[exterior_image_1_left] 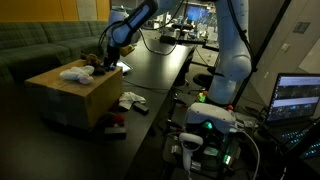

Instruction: Put the white towel on the table, then the blue sponge on the box, the right duster on the table, the moose doll on the box, the duster on the table, the turnip plushie on the box, the plastic on the table and finally the first left duster on the box

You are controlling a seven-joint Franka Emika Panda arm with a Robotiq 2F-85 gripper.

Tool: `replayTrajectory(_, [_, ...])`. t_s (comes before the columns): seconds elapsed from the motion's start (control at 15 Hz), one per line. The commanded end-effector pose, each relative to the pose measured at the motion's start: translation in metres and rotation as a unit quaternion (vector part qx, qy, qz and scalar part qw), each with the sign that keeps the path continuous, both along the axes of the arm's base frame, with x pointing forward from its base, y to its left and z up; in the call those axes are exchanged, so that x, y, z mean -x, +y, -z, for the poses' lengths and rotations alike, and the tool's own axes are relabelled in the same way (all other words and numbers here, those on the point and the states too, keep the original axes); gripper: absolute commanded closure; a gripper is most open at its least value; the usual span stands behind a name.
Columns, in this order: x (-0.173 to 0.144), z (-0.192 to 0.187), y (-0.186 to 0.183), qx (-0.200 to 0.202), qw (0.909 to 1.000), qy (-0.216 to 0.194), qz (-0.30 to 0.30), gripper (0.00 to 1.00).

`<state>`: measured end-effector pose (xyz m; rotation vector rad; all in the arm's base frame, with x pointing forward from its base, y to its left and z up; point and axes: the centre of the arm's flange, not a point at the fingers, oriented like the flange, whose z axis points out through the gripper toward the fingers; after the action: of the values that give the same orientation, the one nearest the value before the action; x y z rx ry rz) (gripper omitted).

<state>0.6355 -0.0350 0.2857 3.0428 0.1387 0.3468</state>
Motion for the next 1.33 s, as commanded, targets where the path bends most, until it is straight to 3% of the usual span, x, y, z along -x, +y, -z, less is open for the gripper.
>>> replayTrajectory(0.0, [0.020,0.008,0.004,-0.019,0.9993,-0.025,-0.021,0.00])
replayTrajectory(0.53, [0.016,0.028,0.015,-0.038,0.9964,-0.074,-0.018,0.00])
replayTrajectory(1.27, [-0.012,0.045,-0.016,-0.037,0.9938,-0.105,0.006,0.00])
